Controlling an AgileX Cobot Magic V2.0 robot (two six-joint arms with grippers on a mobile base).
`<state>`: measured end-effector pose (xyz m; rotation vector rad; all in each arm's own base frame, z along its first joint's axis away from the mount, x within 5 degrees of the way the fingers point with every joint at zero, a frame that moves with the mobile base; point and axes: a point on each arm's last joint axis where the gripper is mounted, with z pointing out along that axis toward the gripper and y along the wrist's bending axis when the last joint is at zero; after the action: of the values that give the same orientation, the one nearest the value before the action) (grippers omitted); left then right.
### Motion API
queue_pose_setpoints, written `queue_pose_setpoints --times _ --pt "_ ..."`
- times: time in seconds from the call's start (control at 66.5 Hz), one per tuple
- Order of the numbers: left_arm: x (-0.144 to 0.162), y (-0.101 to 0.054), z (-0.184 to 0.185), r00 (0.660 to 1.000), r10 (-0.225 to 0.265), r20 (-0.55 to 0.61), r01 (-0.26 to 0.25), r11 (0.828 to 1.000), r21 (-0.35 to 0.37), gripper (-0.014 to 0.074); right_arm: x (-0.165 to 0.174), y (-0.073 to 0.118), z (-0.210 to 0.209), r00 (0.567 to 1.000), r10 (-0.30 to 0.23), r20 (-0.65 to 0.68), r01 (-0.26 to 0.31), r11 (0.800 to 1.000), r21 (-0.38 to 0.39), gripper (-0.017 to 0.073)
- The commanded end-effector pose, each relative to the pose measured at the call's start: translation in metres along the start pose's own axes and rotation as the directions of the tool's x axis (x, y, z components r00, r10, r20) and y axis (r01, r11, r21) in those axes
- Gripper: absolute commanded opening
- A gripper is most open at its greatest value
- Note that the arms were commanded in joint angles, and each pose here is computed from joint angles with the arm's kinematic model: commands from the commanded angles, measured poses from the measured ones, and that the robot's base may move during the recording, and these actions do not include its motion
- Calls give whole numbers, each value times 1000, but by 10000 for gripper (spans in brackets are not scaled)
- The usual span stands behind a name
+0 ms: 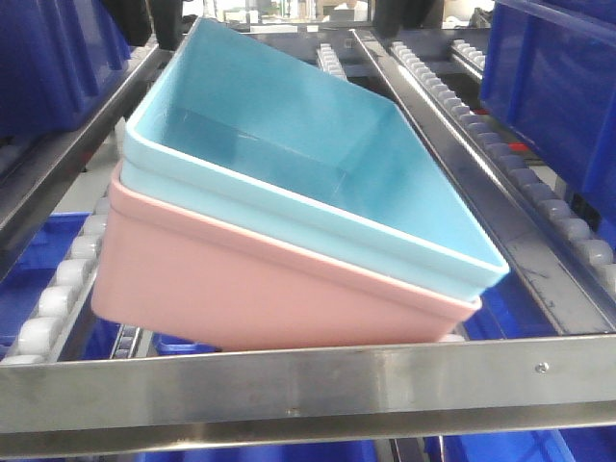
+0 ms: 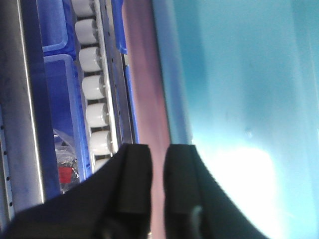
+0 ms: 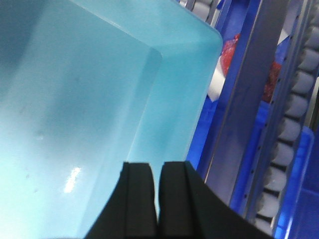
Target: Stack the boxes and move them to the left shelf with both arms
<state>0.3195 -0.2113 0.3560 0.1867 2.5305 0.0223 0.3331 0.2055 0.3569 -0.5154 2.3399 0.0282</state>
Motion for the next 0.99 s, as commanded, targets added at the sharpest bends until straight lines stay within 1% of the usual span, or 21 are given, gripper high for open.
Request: queue_pose_setpoints --times 0.0,0.075,0.12,0.18,0.301,0.376,0.421,0.511,0.572,0.632,0.647,0.662,0.677,0.692,0.722,0.767,0.872,0.948,0.978 --pt "-5 8 -30 995 -6 96 5 1000 11 -2 -9 -6 -30 988 7 157 -4 1000 -14 54" --pt "-2 12 -31 995 -7 97 7 1000 0 -2 -1 -5 -30 982 0 189 6 999 -32 53" --pt "0 15 -35 994 -17 105 18 1000 -6 -2 3 -5 -32 979 -2 206 11 999 -40 53" --pt "4 19 -39 992 -11 126 12 1000 -7 -2 9 -5 -36 971 -2 238 15 998 -54 53" --pt "17 26 -52 982 -2 190 -6 999 45 -2 19 -6 -50 946 4 325 26 996 -87 53" --pt "28 31 -61 972 -4 236 -18 996 91 -2 28 -8 -62 927 8 376 33 994 -104 53" --pt "39 35 -69 964 0 267 -34 992 119 -2 33 -10 -69 913 12 408 38 993 -114 53" --pt "60 37 -84 938 21 347 -89 979 182 -2 48 -13 -85 882 21 470 48 990 -135 53" --pt "75 36 -93 910 44 411 -147 964 223 -2 58 -14 -95 860 27 509 56 987 -148 53" --pt "93 37 -99 880 80 468 -215 946 243 -3 70 -16 -103 841 33 540 64 985 -159 53" --pt "97 37 -103 867 83 492 -235 938 256 -3 73 -16 -104 837 34 547 65 985 -161 53" --pt "102 37 -102 862 92 498 -250 933 260 -3 78 -17 -106 833 35 552 67 984 -164 53" --pt "106 38 -106 852 92 515 -262 927 269 -3 81 -17 -108 826 37 562 70 983 -167 53" --pt "112 37 -105 844 101 527 -283 918 277 -3 86 -18 -110 822 38 568 72 983 -170 53" --pt "119 38 -109 828 100 551 -306 905 295 -3 94 -18 -113 811 41 583 77 981 -176 53" --pt "134 39 -111 804 104 585 -350 879 324 -3 105 -19 -117 795 46 605 85 979 -185 53" --pt "159 41 -111 778 107 619 -408 835 369 -3 133 -20 -124 752 59 656 105 973 -208 53" --pt "173 43 -107 768 108 631 -435 812 390 -3 153 -20 -127 721 70 690 120 967 -224 53" --pt "178 43 -105 767 110 633 -442 805 396 -3 161 -20 -127 710 74 700 125 965 -230 53"
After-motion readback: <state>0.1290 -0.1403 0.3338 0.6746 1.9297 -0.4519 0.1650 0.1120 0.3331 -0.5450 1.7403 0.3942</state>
